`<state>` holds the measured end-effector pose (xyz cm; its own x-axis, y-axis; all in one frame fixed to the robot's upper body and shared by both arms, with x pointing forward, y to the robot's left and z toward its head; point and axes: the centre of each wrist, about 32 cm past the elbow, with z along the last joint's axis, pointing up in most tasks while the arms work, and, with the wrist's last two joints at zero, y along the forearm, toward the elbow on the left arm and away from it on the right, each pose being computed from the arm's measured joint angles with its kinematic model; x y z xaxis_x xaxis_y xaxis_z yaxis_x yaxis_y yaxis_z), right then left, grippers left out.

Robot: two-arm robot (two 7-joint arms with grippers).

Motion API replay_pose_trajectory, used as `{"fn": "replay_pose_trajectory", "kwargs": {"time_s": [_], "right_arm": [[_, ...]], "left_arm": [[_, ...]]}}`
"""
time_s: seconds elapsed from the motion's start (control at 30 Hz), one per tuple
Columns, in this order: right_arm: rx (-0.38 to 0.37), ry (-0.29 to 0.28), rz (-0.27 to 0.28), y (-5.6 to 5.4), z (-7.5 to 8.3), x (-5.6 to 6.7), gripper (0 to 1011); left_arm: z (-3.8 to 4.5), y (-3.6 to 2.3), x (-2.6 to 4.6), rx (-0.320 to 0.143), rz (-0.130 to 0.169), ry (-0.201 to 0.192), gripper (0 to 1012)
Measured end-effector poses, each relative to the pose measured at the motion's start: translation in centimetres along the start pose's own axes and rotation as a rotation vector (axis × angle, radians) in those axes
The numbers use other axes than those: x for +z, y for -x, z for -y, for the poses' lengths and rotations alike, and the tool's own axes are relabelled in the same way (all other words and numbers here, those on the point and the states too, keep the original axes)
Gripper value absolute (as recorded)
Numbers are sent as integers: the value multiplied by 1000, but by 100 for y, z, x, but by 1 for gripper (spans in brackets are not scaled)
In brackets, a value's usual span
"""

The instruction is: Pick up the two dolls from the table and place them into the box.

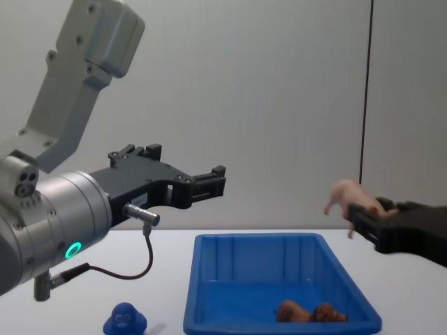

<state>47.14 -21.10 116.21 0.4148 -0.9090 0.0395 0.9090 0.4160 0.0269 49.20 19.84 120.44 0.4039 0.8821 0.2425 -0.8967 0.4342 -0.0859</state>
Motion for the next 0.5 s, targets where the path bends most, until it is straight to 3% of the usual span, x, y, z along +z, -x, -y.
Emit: {"fn": "replay_pose_trajectory", "kwargs": {"time_s": [0.3,0.5], "right_arm": [[84,-16,-23,72,-180,23,390],[107,1,-34,114,-295,-13,580]], "left_arm": [[0,0,0,0,0,0,1001],[0,0,0,0,0,0,1001]]}}
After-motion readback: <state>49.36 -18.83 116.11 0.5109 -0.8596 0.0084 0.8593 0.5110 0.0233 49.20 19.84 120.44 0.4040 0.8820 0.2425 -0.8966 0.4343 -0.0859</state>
